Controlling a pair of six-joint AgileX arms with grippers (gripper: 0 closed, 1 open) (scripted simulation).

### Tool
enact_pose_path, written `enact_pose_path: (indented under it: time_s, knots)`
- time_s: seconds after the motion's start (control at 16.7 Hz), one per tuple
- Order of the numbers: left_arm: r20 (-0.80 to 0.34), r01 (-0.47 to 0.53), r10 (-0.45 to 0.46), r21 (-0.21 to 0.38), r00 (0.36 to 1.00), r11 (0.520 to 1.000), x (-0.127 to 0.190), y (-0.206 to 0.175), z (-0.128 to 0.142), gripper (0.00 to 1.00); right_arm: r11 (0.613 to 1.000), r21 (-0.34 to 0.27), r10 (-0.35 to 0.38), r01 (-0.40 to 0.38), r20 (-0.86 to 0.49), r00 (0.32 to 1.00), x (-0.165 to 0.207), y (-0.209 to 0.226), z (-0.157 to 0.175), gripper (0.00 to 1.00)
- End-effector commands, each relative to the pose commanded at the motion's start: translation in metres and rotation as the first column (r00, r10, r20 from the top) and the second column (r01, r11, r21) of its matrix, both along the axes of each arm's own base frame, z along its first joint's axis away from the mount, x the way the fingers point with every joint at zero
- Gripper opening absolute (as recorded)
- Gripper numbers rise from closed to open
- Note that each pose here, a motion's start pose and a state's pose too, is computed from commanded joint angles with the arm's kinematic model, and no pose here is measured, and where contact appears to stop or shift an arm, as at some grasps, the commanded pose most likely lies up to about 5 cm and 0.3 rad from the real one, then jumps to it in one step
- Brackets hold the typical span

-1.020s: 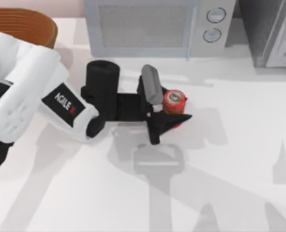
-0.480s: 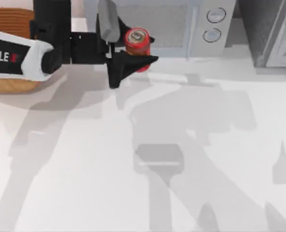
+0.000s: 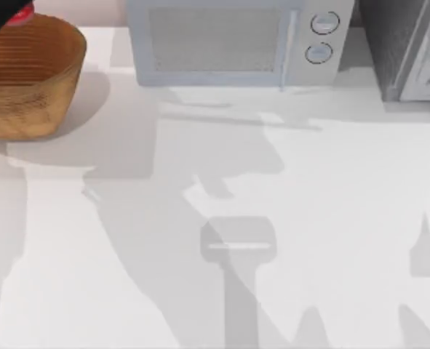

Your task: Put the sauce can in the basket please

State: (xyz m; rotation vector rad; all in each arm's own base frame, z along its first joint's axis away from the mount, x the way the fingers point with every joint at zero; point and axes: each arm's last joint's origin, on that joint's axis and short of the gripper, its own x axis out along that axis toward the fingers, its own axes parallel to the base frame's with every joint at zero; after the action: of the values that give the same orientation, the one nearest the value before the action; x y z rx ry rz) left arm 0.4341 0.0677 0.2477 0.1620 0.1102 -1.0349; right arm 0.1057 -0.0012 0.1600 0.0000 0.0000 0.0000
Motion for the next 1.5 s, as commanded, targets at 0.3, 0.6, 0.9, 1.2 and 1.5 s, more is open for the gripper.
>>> enact_pose_path:
  time_s: [0.3, 0.6, 0.9, 1.2, 1.5]
  knots:
    - [-0.060, -0.219, 0.218, -0.011, 0.974, 0.976, -0.029, 0.086, 0.018, 0.00, 1.000, 0.000, 0.000, 0.000, 0.000, 1.000, 0.000, 0.000, 0.000, 1.00]
    - [-0.069, -0.231, 0.230, -0.012, 0.971, 0.973, -0.030, 0.091, 0.016, 0.00, 1.000, 0.000, 0.000, 0.000, 0.000, 1.000, 0.000, 0.000, 0.000, 1.00]
    - [-0.068, -0.228, 0.226, -0.009, 0.972, 0.974, -0.016, 0.078, 0.006, 0.00, 1.000, 0.000, 0.000, 0.000, 0.000, 1.000, 0.000, 0.000, 0.000, 1.00]
    - [-0.065, -0.231, 0.230, -0.010, 0.971, 0.973, -0.001, 0.063, -0.006, 0.00, 1.000, 0.000, 0.000, 0.000, 0.000, 1.000, 0.000, 0.000, 0.000, 1.00]
    - [-0.066, -0.234, 0.233, -0.012, 0.970, 0.972, 0.008, 0.051, -0.014, 0.00, 1.000, 0.000, 0.000, 0.000, 0.000, 1.000, 0.000, 0.000, 0.000, 1.00]
